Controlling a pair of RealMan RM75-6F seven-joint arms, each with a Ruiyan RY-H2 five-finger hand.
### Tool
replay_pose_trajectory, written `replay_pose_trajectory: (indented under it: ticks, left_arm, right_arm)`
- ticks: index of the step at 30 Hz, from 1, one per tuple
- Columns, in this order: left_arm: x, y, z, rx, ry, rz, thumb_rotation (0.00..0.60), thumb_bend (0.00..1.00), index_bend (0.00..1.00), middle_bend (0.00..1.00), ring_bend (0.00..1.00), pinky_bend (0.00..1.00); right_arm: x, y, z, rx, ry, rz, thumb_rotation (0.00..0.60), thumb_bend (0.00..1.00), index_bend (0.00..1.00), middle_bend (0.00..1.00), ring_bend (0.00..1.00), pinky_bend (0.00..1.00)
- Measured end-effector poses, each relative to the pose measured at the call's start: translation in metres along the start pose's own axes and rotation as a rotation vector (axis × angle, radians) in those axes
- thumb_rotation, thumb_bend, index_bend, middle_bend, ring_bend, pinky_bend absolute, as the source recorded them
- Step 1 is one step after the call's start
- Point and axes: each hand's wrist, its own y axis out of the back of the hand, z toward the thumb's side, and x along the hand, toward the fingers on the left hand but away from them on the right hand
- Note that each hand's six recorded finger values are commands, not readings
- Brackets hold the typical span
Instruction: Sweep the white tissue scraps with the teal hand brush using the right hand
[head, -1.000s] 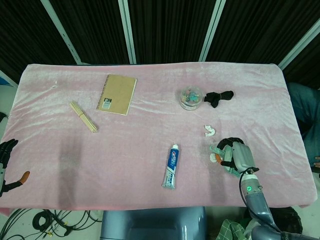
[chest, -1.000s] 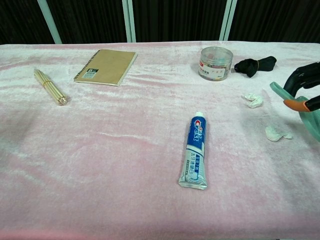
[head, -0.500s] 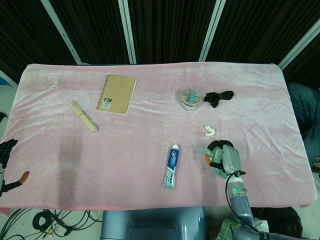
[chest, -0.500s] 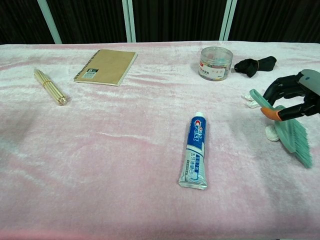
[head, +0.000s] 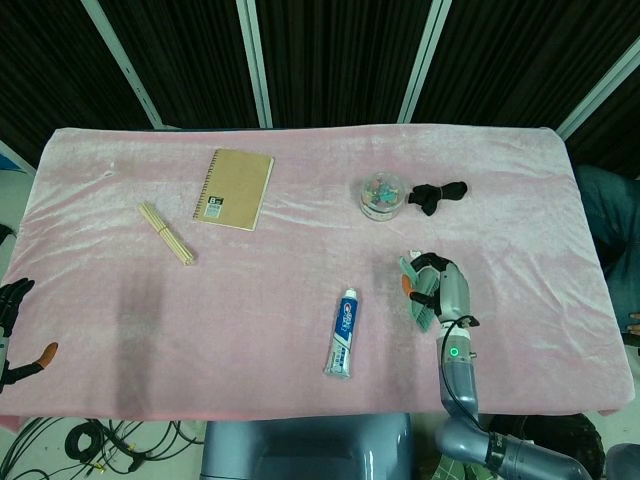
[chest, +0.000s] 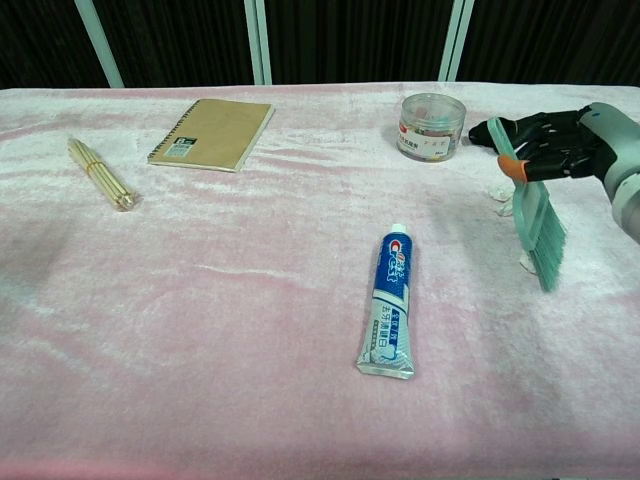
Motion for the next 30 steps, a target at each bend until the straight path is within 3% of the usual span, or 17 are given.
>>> replay_pose_trajectory:
  ticks: [4, 9, 16, 23, 30]
  left_arm:
    - [0.000, 0.000, -0.001, 0.000, 0.002, -0.001, 0.600, 0.28, 0.07, 0.04, 0.00, 0.11]
    - [0.001, 0.000, -0.001, 0.001, 0.004, -0.003, 0.600, 0.28, 0.07, 0.04, 0.00, 0.12]
    - [0.001, 0.000, -0.001, 0.003, 0.004, -0.002, 0.600, 0.28, 0.07, 0.04, 0.00, 0.12]
    - [0.000, 0.000, -0.001, 0.001, 0.002, 0.000, 0.600, 0.28, 0.07, 0.04, 0.00, 0.12]
    - [0.000, 0.000, 0.000, 0.004, 0.004, -0.001, 0.600, 0.28, 0.07, 0.04, 0.00, 0.12]
  right_arm:
    - [-0.019, 0.006, 0.012, -0.090, 0.003, -0.044, 0.600, 0.36, 0.73, 0.58, 0.28, 0.15]
    - [-0.033, 0.015, 0.044, -0.199, 0.065, -0.084, 0.600, 0.36, 0.73, 0.58, 0.28, 0.15]
    - [-0.032, 0.023, 0.075, -0.242, 0.138, -0.082, 0.600, 0.36, 0.73, 0.59, 0.28, 0.15]
    - [-0.037, 0.033, 0.068, -0.114, 0.149, -0.061, 0.600, 0.36, 0.73, 0.59, 0.28, 0.15]
    - [-0.044, 0.028, 0.037, 0.100, 0.150, 0.080, 0.600, 0.38, 0.75, 0.60, 0.28, 0.15]
